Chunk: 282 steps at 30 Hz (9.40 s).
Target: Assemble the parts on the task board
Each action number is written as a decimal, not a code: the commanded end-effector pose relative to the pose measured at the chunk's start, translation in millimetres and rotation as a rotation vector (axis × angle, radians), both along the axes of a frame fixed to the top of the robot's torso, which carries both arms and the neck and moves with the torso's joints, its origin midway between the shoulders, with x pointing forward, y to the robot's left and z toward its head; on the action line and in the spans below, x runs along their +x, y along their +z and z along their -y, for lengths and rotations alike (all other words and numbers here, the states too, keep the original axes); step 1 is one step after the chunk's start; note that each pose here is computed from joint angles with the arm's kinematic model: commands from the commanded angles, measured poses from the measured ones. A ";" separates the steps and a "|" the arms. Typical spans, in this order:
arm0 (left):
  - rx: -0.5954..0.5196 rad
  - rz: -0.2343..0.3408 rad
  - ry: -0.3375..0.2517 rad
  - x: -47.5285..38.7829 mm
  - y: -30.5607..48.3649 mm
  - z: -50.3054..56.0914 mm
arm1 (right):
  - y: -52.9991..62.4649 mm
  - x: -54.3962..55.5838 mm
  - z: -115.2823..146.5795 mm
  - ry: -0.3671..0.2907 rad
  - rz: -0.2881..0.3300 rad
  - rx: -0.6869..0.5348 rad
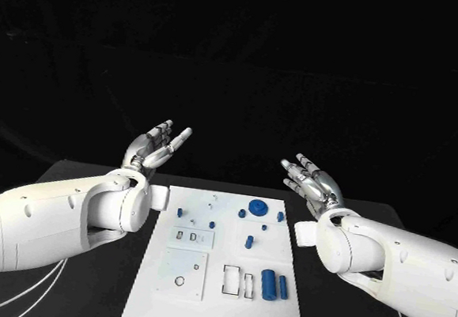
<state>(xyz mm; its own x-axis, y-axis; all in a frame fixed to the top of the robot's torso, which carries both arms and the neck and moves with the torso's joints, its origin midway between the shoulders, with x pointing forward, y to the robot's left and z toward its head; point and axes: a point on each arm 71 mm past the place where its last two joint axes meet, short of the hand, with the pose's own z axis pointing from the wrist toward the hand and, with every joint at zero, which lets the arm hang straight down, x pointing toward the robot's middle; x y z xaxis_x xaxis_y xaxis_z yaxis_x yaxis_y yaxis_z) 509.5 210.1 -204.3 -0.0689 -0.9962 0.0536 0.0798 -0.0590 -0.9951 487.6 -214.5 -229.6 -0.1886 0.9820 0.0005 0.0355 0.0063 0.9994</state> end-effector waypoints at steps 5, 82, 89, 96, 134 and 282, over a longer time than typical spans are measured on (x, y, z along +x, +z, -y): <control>-0.058 0.038 -0.061 0.1 3.9 4.9 | 1.6 3.0 -5.9 0.243 -0.025 0.057; -0.087 0.132 -0.335 -57.0 65.1 4.9 | 72.4 31.7 -61.1 0.500 0.613 -1.478; -0.087 0.129 -0.336 -56.9 65.0 5.4 | 70.6 32.8 -64.5 0.506 0.614 -1.477; -0.087 0.126 -0.337 -57.0 64.9 5.5 | 67.9 35.0 -65.5 0.506 0.607 -1.480; -0.088 0.111 -0.342 -56.5 64.0 5.6 | 55.8 38.9 -68.7 0.515 0.592 -1.483; -0.094 0.075 -0.333 -44.6 57.7 1.8 | 69.7 47.1 14.8 0.256 0.201 -1.158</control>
